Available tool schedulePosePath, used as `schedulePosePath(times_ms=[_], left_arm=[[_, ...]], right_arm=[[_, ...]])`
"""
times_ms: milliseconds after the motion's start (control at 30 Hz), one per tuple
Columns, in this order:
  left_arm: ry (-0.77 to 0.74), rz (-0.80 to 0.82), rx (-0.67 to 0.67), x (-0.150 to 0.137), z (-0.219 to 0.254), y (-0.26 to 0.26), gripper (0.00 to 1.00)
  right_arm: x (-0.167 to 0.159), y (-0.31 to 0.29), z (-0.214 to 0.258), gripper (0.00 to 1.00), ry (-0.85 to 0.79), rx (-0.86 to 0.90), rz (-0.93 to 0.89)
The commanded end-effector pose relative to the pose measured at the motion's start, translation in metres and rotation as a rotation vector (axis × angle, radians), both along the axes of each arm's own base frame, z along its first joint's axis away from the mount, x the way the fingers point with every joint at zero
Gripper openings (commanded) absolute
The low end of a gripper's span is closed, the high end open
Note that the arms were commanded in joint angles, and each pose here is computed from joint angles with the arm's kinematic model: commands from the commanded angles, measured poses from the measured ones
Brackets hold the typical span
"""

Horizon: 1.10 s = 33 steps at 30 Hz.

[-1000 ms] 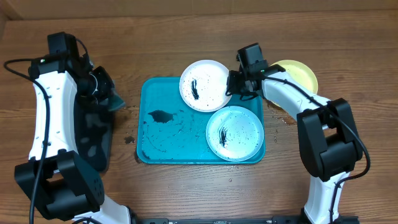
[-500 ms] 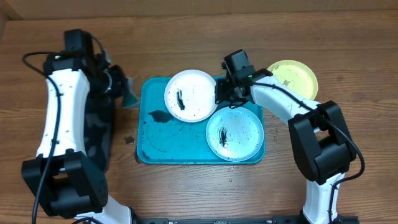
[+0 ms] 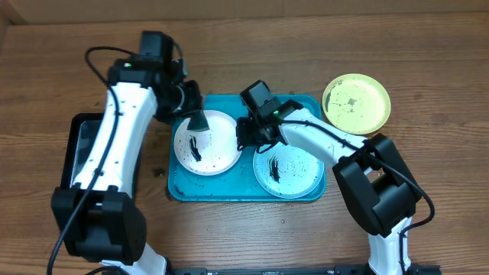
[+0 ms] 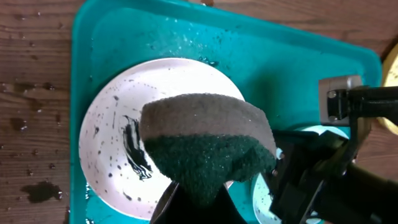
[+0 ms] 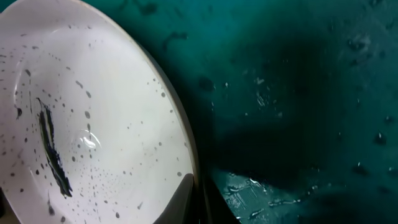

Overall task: Clean dirty plates on tray and stack at the side
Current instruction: 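Scrub the upper white plate with the sponge in the left gripper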

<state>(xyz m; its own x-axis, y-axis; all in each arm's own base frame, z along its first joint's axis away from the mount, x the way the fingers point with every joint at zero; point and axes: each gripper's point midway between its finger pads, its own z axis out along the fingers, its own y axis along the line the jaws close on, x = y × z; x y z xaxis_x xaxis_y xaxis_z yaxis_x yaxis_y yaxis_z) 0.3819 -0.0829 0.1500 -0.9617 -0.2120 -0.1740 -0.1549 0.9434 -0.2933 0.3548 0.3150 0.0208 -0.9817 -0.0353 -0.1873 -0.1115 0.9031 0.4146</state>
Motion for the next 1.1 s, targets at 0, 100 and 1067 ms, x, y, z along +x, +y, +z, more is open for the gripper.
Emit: schedulePosePath(times_ms=[0, 100, 1067], left_arm=[[0.075, 0.026, 0.051, -0.002, -0.026, -0.004, 0.05], [0.156, 0.044, 0.057, -0.006, -0.050, -0.012, 0.05], [0.406, 0.141, 0.767, -0.027, -0.140, 0.095, 0.04]], right_arm=[[0.008, -0.005, 0.000, 0.04, -0.013, -0.027, -0.054], [0.007, -0.006, -0.001, 0.04, -0.008, -0.031, -0.054], [0.011, -0.012, -0.001, 0.04, -0.007, -0.035, -0.066]])
